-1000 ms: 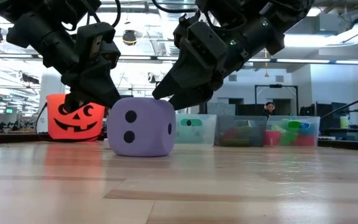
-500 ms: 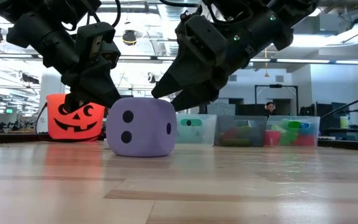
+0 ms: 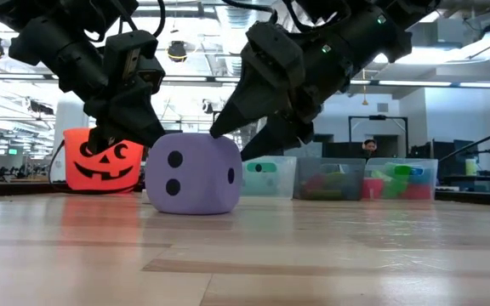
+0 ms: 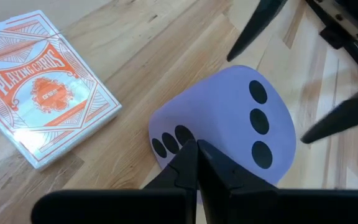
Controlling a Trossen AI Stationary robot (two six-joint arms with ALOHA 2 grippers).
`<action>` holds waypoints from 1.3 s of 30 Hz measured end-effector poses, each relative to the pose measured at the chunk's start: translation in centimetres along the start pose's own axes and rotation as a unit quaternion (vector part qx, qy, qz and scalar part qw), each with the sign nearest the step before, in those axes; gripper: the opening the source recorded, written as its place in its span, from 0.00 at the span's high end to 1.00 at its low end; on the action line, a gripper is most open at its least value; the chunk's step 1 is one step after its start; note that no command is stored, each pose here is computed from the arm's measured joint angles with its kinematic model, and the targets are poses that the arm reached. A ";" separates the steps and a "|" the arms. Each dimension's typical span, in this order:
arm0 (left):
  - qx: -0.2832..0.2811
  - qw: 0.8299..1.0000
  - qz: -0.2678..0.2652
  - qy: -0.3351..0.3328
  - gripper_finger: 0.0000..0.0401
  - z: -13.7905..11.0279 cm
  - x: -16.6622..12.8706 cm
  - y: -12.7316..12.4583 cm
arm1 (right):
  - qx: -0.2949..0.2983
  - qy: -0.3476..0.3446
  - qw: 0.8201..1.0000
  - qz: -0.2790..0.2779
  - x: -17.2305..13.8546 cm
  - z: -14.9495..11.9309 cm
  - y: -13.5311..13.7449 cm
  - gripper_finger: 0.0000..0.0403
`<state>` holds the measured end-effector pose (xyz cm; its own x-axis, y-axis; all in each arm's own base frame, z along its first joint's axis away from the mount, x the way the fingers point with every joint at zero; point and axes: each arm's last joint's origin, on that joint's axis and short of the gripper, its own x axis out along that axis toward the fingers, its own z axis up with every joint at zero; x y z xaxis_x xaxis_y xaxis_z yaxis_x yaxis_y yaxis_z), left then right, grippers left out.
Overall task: Pick & Place Toys
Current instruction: Put the violet dice into the left transparent bin
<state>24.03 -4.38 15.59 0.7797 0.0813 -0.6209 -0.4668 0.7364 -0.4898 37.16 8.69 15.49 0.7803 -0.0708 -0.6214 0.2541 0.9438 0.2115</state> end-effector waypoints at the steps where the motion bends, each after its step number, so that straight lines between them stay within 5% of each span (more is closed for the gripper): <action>1: 0.000 1.000 0.000 0.000 1.00 0.0 0.0 0.0 | 0.001 -0.001 1.000 0.001 0.0 0.2 0.1 0.01; 32: 0.000 1.000 0.009 -0.011 1.00 0.1 0.0 0.0 | 0.036 -0.001 0.999 -0.028 -0.8 1.7 2.1 0.01; 39: 0.000 1.000 0.009 -0.012 1.00 0.1 0.0 0.1 | 0.033 0.042 0.997 -0.059 2.0 2.1 3.5 0.01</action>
<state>24.01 -4.29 15.63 0.7802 0.1104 -0.6156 -0.4812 0.7347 -0.4781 40.79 11.13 16.58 0.6929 -0.1502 -0.7052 0.3804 0.9070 0.1807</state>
